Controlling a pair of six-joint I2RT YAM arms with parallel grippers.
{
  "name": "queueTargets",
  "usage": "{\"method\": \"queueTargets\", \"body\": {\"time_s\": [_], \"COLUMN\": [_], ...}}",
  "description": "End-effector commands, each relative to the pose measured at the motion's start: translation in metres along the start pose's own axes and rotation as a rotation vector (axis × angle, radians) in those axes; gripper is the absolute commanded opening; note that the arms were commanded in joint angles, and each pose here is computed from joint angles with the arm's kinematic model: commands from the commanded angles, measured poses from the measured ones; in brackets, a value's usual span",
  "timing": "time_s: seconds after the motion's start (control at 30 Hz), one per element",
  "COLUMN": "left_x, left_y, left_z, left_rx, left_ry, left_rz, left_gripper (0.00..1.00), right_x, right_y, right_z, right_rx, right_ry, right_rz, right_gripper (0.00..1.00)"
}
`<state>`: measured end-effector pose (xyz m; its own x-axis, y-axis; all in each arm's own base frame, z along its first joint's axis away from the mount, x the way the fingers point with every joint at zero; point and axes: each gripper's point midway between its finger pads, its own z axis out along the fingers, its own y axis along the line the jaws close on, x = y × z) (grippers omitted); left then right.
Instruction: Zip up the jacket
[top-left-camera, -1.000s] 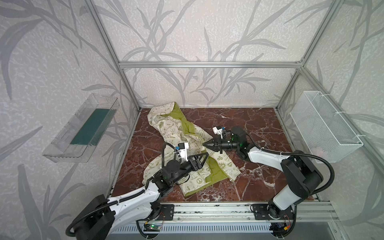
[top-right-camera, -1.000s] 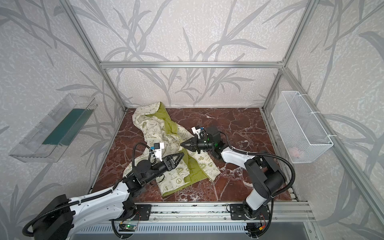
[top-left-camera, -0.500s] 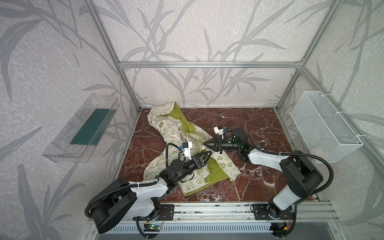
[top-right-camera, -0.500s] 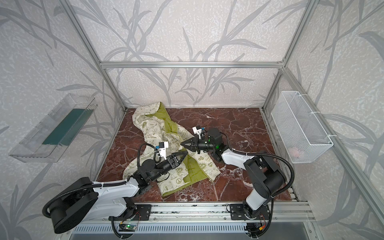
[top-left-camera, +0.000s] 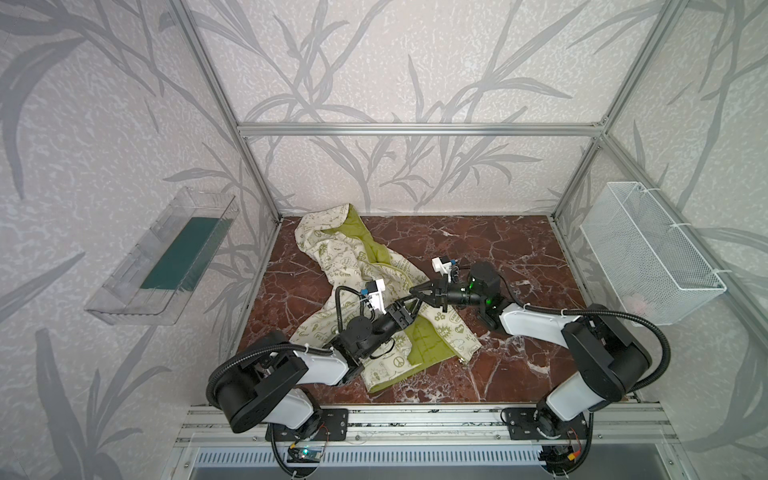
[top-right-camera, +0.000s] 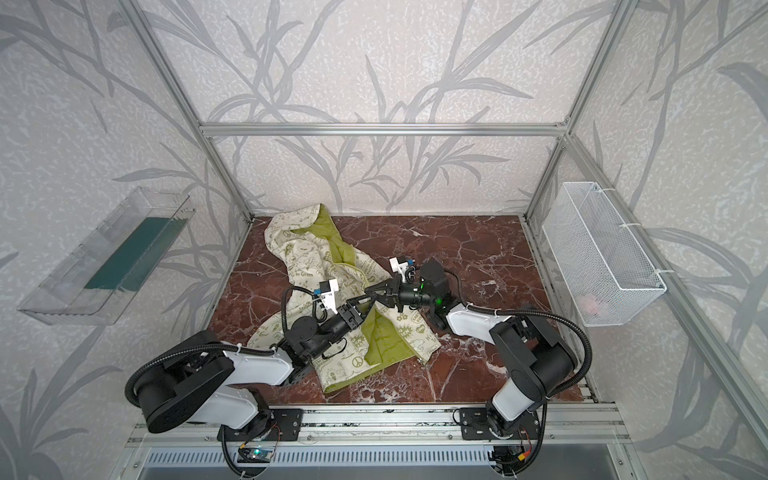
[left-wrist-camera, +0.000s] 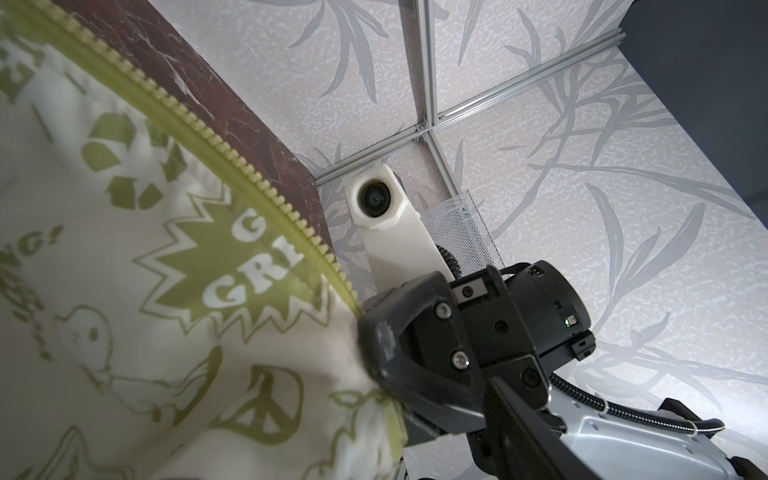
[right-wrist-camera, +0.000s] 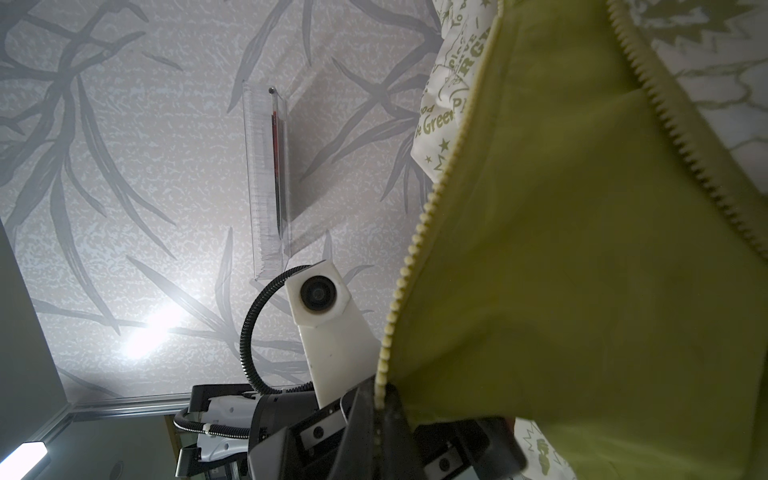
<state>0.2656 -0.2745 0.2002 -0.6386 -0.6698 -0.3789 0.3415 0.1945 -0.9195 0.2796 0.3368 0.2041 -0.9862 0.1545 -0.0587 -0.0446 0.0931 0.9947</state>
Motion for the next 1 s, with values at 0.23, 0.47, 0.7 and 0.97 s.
{"method": "queueTargets", "body": {"time_s": [0.23,0.47,0.7,0.97], "left_x": [-0.028,-0.034,-0.035,-0.038], "left_y": [-0.016,-0.009,0.001,-0.006], "left_z": [-0.009,-0.015,-0.021,-0.022], "left_rx": [0.051,0.031,-0.001,0.020], "left_ry": [-0.125,-0.149,-0.163,-0.172], "left_rz": [-0.005,-0.015,-0.024,-0.012], "left_gripper": [0.74,0.64,0.54,0.17], "right_x": [0.001,0.003,0.003,0.002], "right_y": [0.021,0.023,0.023,0.022], "right_z": [-0.008,-0.013,-0.015,-0.013], "right_rx": [-0.046,-0.037,-0.036,-0.038], "right_ry": [-0.026,-0.034,-0.040,-0.037], "right_rz": [-0.067,-0.075,-0.078,-0.080], "right_gripper": [0.00,0.00,0.00,0.00]}}
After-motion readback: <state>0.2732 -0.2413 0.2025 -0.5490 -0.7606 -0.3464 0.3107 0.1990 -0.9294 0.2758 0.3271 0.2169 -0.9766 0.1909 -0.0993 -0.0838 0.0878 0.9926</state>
